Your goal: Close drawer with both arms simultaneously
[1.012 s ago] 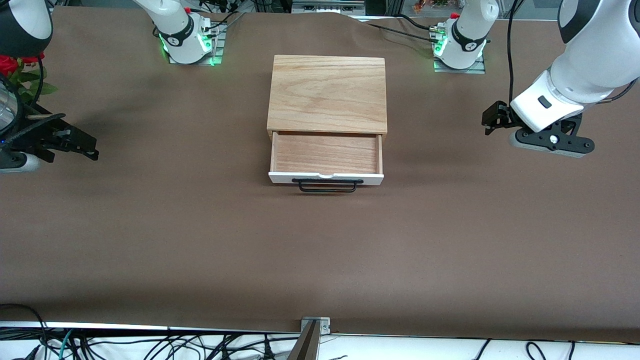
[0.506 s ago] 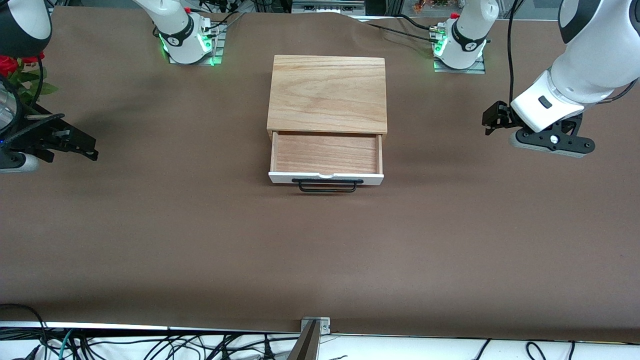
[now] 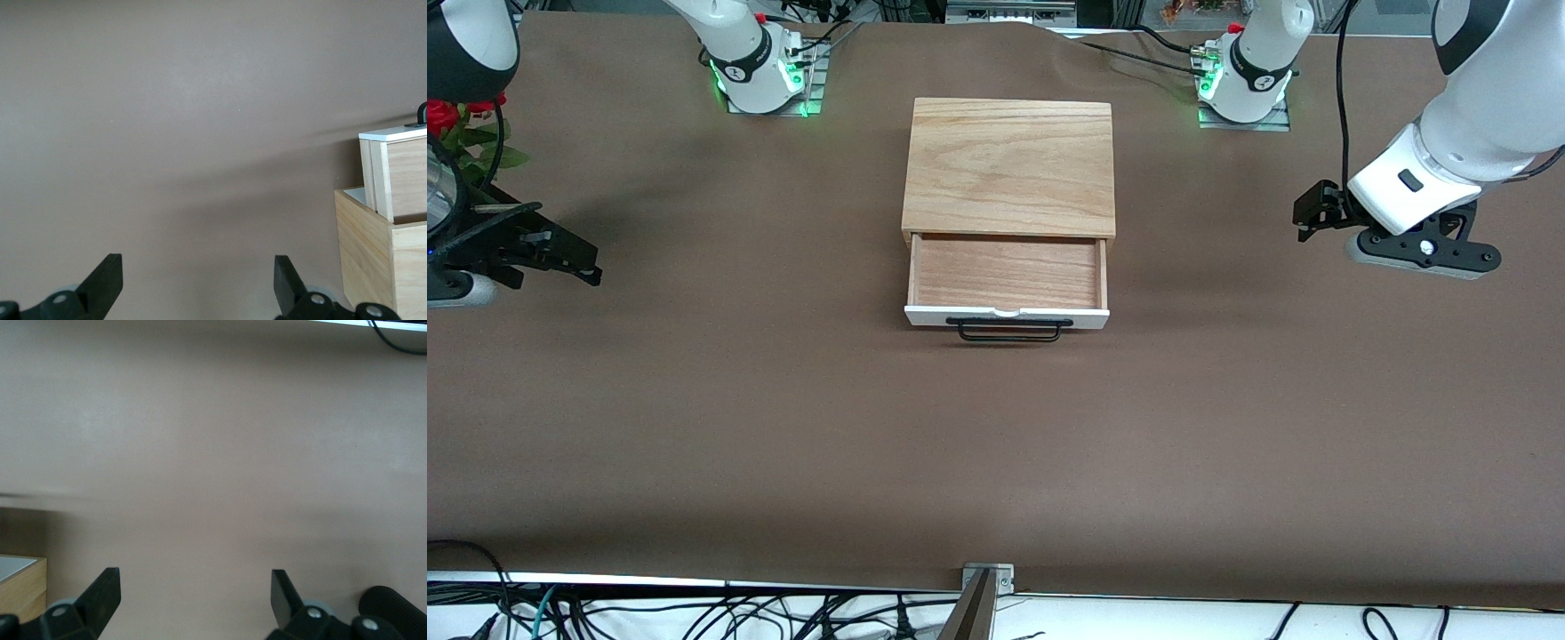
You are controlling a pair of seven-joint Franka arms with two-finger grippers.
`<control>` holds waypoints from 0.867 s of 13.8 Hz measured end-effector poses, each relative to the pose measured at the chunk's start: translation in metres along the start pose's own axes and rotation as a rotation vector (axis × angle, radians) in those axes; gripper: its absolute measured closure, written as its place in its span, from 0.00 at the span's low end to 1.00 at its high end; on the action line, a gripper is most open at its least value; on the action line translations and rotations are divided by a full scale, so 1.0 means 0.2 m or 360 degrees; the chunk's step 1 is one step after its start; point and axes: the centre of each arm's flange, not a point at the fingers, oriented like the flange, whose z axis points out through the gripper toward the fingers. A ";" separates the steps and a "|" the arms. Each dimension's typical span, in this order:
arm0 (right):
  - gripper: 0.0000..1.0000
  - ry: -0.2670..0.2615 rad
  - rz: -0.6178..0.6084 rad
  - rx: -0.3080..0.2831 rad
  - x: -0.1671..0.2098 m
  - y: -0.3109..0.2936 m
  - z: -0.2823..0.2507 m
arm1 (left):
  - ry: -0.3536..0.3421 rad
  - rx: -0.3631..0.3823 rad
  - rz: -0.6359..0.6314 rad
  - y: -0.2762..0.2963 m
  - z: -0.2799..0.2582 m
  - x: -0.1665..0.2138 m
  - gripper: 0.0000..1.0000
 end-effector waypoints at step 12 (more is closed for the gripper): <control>0.00 -0.0005 0.0006 -0.0001 0.00 0.01 0.01 | 0.0016 -0.0001 -0.0038 -0.03 -0.02 0.00 0.00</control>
